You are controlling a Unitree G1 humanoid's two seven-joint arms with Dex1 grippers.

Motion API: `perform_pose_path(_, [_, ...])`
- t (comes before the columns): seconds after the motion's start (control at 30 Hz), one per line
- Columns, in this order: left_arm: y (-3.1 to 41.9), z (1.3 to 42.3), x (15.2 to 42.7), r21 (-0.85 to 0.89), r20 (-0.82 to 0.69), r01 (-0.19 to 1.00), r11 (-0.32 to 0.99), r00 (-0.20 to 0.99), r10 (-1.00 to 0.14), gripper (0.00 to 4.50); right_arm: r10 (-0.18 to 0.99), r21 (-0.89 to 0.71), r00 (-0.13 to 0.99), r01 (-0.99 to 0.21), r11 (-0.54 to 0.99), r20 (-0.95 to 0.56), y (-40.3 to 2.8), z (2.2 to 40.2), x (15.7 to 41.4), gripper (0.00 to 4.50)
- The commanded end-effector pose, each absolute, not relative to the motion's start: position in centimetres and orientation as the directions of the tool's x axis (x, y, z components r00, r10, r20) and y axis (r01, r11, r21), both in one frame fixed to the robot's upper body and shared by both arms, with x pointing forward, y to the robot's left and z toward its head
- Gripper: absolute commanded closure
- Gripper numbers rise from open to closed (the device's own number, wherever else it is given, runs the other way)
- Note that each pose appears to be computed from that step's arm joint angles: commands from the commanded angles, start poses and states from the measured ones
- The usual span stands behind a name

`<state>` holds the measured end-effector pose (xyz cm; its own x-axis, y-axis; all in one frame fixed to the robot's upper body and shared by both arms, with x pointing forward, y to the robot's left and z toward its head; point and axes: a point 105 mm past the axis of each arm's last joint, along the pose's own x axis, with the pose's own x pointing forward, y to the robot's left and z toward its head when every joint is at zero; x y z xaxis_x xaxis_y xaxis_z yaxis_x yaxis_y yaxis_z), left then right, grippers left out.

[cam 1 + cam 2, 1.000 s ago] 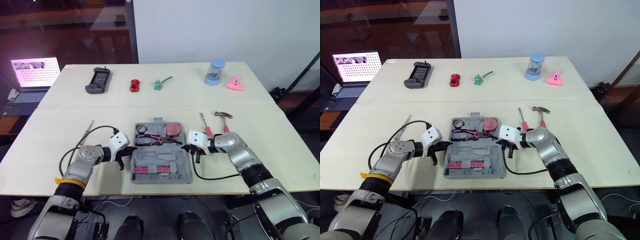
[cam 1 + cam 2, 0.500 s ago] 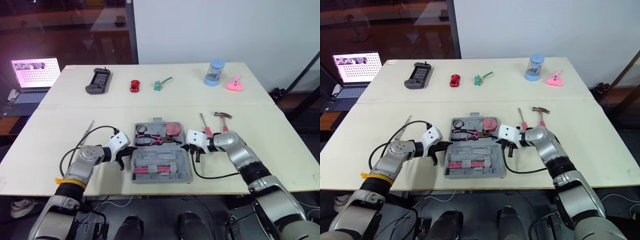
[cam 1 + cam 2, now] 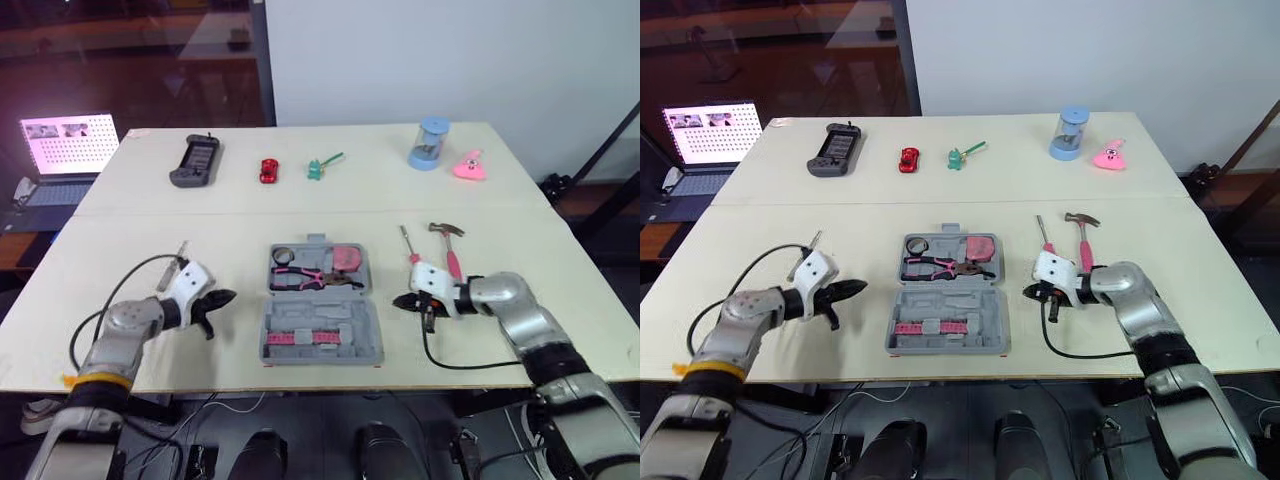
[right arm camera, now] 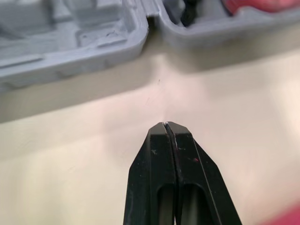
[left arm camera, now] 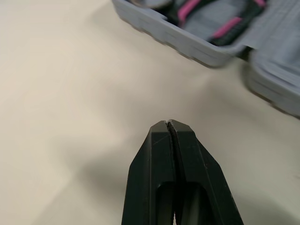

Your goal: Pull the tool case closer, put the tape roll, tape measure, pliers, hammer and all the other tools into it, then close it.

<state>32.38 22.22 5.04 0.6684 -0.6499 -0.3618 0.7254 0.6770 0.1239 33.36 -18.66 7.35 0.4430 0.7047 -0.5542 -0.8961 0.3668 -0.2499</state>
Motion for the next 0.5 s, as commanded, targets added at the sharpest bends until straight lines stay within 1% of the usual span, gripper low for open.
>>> perform_pose_path(0.03, [23.2, 8.3, 30.7, 0.108, -0.246, 0.724, 0.681, 0.683, -0.687, 4.47, 0.738, -0.287, 0.504, -0.863, 0.416, -0.448, -19.8, 11.3, 32.5, 4.50])
perform_pose_path(0.07, [23.6, 8.6, 30.0, 0.093, -0.234, 0.718, 0.689, 0.689, -0.686, 4.47, 0.732, -0.287, 0.525, -0.851, 0.440, -0.435, -20.5, 11.7, 32.2, 4.50])
perform_pose_path(0.13, [25.4, 9.0, 29.0, 0.081, -0.228, 0.676, 0.732, 0.728, -0.647, 4.47, 0.715, -0.269, 0.591, -0.807, 0.526, -0.375, -22.1, 13.0, 31.9, 4.50])
perform_pose_path(0.23, [28.8, 8.8, 27.6, 0.089, -0.243, 0.571, 0.816, 0.807, -0.538, 3.68, 0.690, -0.254, 0.628, -0.777, 0.575, -0.360, -24.1, 13.3, 30.3, 3.70])
perform_pose_path(0.3, [30.1, 8.9, 26.9, 0.081, -0.219, 0.519, 0.851, 0.842, -0.493, 2.74, 0.678, -0.243, 0.640, -0.767, 0.594, -0.362, -25.1, 13.1, 29.4, 2.74])
perform_pose_path(0.4, [32.6, 8.4, 25.2, 0.084, -0.202, 0.422, 0.903, 0.894, -0.399, 1.18, 0.606, -0.270, 0.724, -0.688, 0.674, -0.330, -27.8, 13.1, 28.5, 1.21])
perform_pose_path(0.43, [33.3, 8.3, 24.6, 0.088, -0.206, 0.399, 0.913, 0.904, -0.375, 0.74, 0.594, -0.268, 0.740, -0.670, 0.692, -0.316, -28.3, 13.2, 28.3, 0.79])
perform_pose_path(0.47, [34.0, 8.1, 24.1, 0.094, -0.212, 0.374, 0.923, 0.913, -0.349, 0.14, 0.590, -0.255, 0.750, -0.659, 0.708, -0.299, -28.6, 13.2, 28.0, 0.20])
perform_pose_path(0.5, [34.7, 8.0, 23.7, 0.100, -0.222, 0.350, 0.932, 0.920, -0.322, 0.06, 0.588, -0.248, 0.755, -0.653, 0.716, -0.291, -28.8, 13.2, 27.6, 0.09])
